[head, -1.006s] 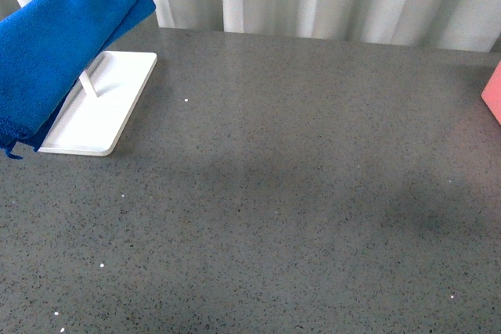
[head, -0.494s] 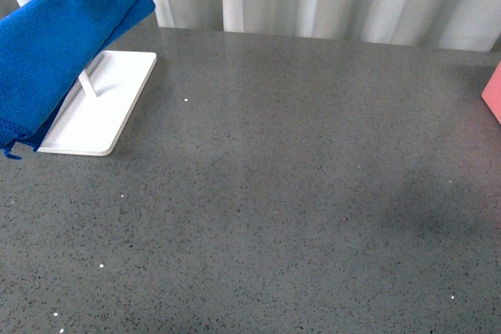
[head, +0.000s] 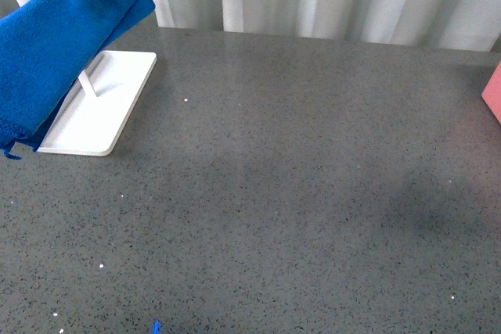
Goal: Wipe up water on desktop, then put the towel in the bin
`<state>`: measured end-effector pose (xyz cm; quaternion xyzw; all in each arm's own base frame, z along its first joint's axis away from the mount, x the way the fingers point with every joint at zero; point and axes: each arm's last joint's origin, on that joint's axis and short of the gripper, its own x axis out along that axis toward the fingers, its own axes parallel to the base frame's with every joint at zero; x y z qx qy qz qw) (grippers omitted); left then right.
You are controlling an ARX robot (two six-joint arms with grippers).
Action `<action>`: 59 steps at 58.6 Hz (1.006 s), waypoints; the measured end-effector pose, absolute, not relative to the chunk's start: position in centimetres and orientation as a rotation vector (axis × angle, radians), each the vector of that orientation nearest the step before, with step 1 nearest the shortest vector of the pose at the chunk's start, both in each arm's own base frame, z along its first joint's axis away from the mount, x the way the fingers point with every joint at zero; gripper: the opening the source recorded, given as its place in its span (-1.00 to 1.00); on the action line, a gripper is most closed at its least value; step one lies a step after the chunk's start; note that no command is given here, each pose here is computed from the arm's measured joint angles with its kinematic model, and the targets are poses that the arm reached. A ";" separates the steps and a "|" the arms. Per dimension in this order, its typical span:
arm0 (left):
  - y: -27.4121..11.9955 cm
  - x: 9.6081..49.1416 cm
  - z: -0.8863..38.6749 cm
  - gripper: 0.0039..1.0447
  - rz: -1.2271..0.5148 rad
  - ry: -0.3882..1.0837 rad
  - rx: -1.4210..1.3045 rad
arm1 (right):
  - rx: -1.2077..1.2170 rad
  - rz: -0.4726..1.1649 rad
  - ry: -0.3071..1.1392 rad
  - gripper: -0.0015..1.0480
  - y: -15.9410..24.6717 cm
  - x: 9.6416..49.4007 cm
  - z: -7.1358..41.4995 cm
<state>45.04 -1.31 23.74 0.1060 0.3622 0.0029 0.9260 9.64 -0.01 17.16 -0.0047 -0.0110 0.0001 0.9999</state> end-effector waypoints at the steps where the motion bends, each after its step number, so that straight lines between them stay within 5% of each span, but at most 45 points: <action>1: -1.2 45.2 23.6 0.87 0.014 0.736 0.224 | -0.009 0.000 -0.022 0.86 0.0 9.6 17.2; 46: 1.2 46.4 18.7 0.87 0.089 0.774 0.225 | -0.009 0.000 -0.022 0.86 0.0 9.6 17.2; 59: 1.3 46.4 18.5 0.28 0.089 0.778 0.225 | -0.009 0.000 -0.022 0.86 0.0 9.6 17.2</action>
